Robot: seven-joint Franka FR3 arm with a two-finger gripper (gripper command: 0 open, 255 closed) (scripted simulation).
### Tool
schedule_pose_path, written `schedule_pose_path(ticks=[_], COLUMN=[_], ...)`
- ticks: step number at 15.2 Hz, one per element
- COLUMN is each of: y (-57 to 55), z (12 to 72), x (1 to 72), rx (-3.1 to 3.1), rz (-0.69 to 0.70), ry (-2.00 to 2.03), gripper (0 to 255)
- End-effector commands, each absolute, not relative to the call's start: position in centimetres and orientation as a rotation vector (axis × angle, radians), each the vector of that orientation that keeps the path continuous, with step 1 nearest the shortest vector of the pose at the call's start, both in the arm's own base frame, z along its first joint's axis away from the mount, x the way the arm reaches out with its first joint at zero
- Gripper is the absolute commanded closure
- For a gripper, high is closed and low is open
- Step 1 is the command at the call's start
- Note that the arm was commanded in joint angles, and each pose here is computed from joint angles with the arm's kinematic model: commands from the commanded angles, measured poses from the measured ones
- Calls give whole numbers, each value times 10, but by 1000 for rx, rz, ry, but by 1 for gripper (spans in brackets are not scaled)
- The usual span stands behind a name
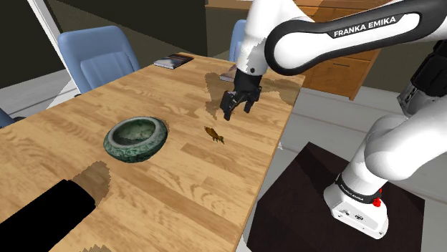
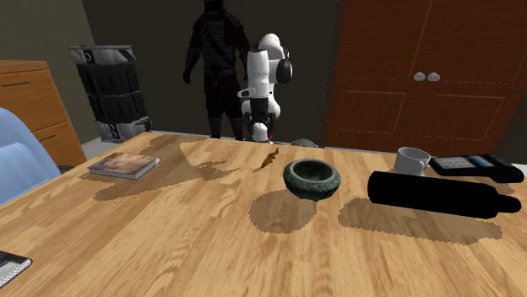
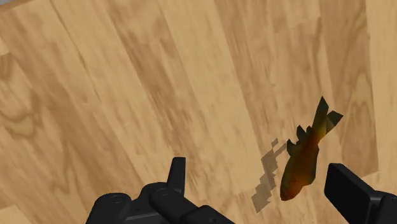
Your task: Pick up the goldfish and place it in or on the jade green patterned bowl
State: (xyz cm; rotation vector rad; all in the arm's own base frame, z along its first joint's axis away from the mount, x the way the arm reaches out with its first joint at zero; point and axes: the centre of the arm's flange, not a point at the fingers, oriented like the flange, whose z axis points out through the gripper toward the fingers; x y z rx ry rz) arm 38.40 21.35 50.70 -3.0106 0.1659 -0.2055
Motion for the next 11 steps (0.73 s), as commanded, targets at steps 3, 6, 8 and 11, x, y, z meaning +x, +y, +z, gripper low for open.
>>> schedule_pose_path(ticks=[3,6,8,11], y=[249,273,275,277], z=[483,468,458,442], x=[405,419,421,424], rx=[-2987,-2973,-2973,-2973], rz=[-227,-240,-240,-240], ry=[183,193,193,193], gripper=[0,0,0,0])
